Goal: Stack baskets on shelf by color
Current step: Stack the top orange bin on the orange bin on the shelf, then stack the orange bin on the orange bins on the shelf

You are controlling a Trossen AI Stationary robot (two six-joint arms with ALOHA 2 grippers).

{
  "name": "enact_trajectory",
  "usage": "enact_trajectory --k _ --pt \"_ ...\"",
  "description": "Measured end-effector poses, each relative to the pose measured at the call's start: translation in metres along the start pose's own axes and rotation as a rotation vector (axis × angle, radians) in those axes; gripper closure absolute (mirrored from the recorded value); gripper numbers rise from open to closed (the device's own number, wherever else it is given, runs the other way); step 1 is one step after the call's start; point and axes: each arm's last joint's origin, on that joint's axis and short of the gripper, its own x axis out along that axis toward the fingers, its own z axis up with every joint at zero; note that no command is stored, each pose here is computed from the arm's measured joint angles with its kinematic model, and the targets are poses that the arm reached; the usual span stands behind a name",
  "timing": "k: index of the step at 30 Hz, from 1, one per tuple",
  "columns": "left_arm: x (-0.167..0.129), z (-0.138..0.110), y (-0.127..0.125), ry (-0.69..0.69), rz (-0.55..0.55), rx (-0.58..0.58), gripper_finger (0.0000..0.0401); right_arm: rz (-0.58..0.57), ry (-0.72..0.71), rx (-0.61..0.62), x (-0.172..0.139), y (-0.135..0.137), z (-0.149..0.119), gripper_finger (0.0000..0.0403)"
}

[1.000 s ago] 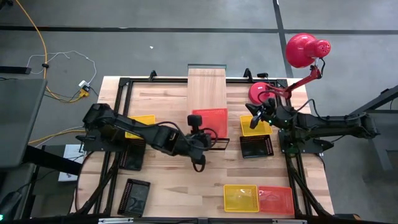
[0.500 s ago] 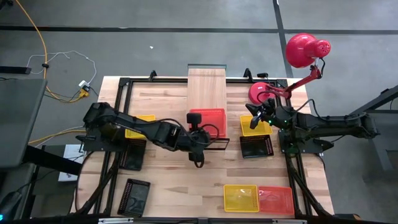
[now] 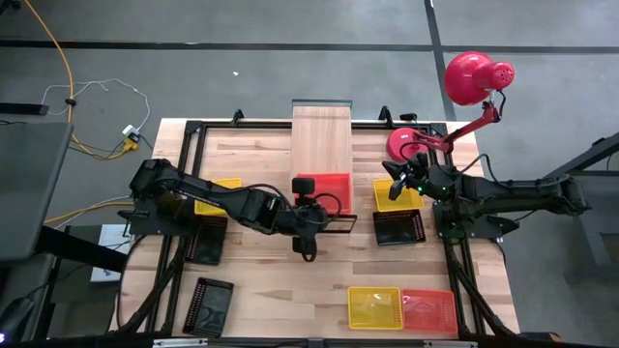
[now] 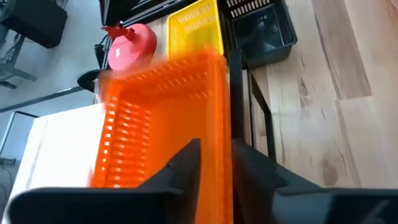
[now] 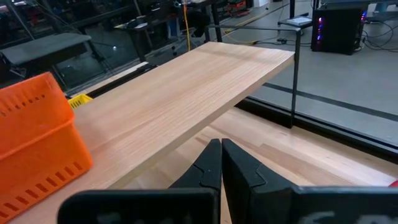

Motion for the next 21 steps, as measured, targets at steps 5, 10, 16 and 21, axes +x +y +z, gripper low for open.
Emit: enact_trajectory --k 5,10,16,21 --pt "0.000 0.000 0.000 0.000 0.008 0.021 0.0262 0.000 0.000 0.001 0.000 0.000 0.000 0.0402" --pt "-0.004 0.000 0.004 0.003 0.049 0.044 0.0220 0.003 0.001 0.001 0.000 0.000 0.000 0.0402" --pt "-0.037 -0.003 0.024 -0.030 0.034 -0.032 0.0209 0.072 -0.025 0.026 0.000 0.003 0.004 0.0402" --pt "-0.083 -0.012 0.049 -0.129 -0.041 -0.202 0.0210 0.240 -0.094 0.076 -0.002 0.011 0.015 0.0402"
